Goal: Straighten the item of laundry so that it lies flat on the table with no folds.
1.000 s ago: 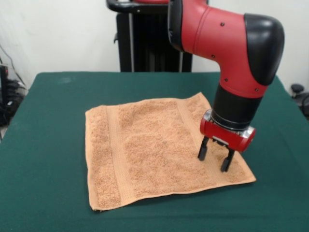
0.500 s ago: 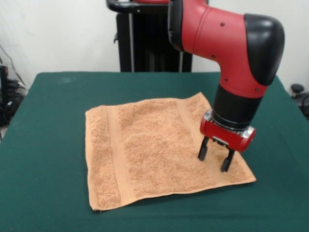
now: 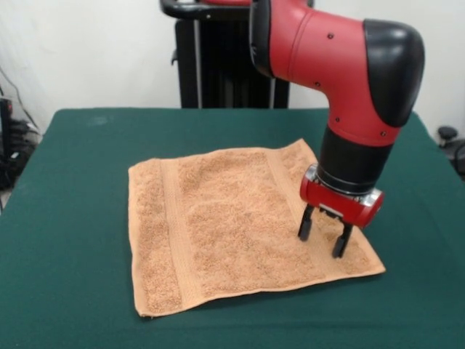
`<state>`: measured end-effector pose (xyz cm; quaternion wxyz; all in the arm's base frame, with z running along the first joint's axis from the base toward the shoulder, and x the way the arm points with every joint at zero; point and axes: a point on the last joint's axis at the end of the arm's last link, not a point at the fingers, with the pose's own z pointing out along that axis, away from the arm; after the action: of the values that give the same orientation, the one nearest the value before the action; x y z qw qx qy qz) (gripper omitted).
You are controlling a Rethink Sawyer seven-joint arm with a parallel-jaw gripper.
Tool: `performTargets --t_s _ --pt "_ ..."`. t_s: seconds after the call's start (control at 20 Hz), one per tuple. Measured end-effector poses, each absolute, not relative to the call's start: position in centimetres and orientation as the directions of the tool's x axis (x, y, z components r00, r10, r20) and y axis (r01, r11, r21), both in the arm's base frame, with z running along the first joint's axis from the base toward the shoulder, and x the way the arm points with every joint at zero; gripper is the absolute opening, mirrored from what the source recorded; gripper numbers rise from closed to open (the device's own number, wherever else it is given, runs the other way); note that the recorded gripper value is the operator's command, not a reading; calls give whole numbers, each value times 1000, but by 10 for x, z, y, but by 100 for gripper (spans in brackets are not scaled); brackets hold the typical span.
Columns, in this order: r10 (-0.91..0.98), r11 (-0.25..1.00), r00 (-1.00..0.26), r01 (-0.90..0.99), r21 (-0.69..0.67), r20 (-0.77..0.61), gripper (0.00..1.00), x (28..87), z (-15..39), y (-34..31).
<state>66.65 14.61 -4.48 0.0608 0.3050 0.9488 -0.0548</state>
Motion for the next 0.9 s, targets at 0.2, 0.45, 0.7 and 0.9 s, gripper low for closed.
performTargets --t_s 0.2,0.45,0.7,0.9 --pt "588 802 -800 596 -49 -121 100 661 -41 147" --pt "598 797 -796 603 -34 -97 100 654 -31 145" --pt "591 804 -803 594 -30 -77 100 648 -16 141" --pt "584 810 -810 586 -26 -59 100 646 -6 134"
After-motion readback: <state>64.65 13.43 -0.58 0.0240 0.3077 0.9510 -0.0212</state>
